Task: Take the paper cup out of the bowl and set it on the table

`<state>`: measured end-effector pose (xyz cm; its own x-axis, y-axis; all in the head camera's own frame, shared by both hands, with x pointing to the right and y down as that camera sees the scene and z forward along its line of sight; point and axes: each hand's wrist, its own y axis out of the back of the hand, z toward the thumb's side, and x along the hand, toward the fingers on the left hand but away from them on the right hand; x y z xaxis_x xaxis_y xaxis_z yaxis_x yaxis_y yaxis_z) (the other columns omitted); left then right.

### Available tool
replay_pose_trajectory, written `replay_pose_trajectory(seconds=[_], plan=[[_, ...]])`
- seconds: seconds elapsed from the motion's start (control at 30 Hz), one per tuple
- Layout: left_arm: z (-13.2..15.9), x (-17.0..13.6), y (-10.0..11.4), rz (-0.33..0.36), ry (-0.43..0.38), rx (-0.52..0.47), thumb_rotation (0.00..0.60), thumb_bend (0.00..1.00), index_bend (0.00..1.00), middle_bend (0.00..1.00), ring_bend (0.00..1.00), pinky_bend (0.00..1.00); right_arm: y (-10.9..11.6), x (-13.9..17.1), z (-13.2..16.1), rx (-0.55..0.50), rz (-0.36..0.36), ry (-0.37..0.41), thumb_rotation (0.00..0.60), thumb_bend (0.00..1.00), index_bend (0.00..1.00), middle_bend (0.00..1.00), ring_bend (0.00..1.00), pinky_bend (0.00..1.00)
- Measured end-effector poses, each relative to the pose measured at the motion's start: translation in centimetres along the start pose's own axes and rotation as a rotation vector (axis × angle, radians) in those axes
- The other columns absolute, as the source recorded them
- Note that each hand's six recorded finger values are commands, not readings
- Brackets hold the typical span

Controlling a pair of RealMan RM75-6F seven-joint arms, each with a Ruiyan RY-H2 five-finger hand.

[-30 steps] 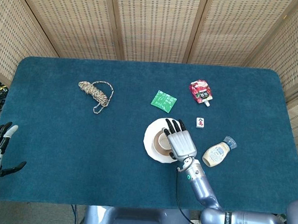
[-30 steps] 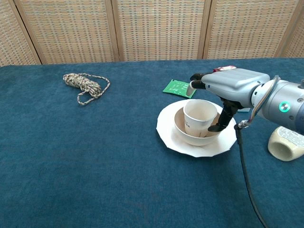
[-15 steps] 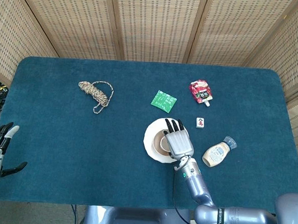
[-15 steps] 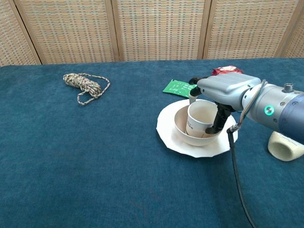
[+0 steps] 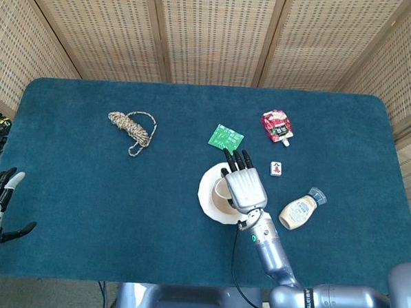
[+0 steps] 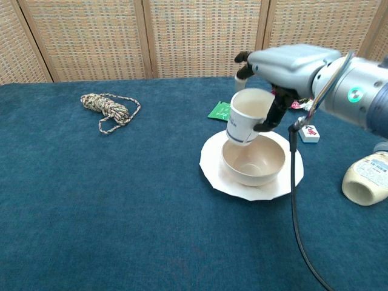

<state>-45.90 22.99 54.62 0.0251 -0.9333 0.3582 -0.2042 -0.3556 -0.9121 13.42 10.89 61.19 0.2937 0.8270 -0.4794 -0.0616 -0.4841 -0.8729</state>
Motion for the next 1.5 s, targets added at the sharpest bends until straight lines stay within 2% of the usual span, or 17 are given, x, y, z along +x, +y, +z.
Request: replay_pose_trajectory(seconds=[0.17,0.33,0.47,0.7,0.97,1.13,1.3,1.5], plan=[[0.2,-0.1,-0.1,-0.002,-0.004,0.006,0.6,0.0,0.0,0.0,0.0,0.0,2.3,-0.2,-3.2,0.034,-0.055,-0.081,0.6,0.4,0.43,0.07,0.0,0.11],[0.3,-0.1,-0.1,-0.002,-0.006,0.012,0.6,0.0,0.0,0.0,0.0,0.0,2.1,-0.4,-6.4,0.036,-0.067,-0.158,0.6,0.4,0.43,0.07,0.0,0.11],[0.4,-0.1,-0.3,-0.006,-0.008,0.019,0.6,0.0,0.0,0.0,0.0,0.0,0.4,-0.3,-9.4,0.051,-0.035,-0.222,0.6,0.4,0.43,0.07,0.0,0.11],[0.5,-0.1,-0.6,-0.011,-0.006,0.026,0.6,0.0,0.0,0.0,0.0,0.0,-3.8,0.4,-13.8,0.055,0.077,-0.315,0.6,0.4,0.43,0.07,0.0,0.1],[0.4,0.0,-0.7,-0.014,-0.002,0.029,0.6,0.0,0.0,0.0,0.0,0.0,-6.8,1.2,-14.9,0.051,0.16,-0.334,0.6,0.38,0.41,0.04,0.0,0.09],[0.4,0.0,-0.6,-0.014,-0.001,0.029,0.6,0.0,0.0,0.0,0.0,0.0,-7.8,1.4,-14.6,0.049,0.185,-0.327,0.6,0.28,0.3,0.0,0.0,0.05],[0.3,0.0,-0.6,-0.014,0.0,0.028,0.6,0.0,0.0,0.0,0.0,0.0,-7.8,1.4,-14.3,0.056,0.182,-0.318,0.6,0.22,0.12,0.0,0.0,0.02],[0.3,0.0,-0.5,-0.012,-0.001,0.025,0.6,0.0,0.0,0.0,0.0,0.0,-6.5,1.9,-14.1,0.087,0.139,-0.316,0.6,0.22,0.08,0.0,0.0,0.0]])
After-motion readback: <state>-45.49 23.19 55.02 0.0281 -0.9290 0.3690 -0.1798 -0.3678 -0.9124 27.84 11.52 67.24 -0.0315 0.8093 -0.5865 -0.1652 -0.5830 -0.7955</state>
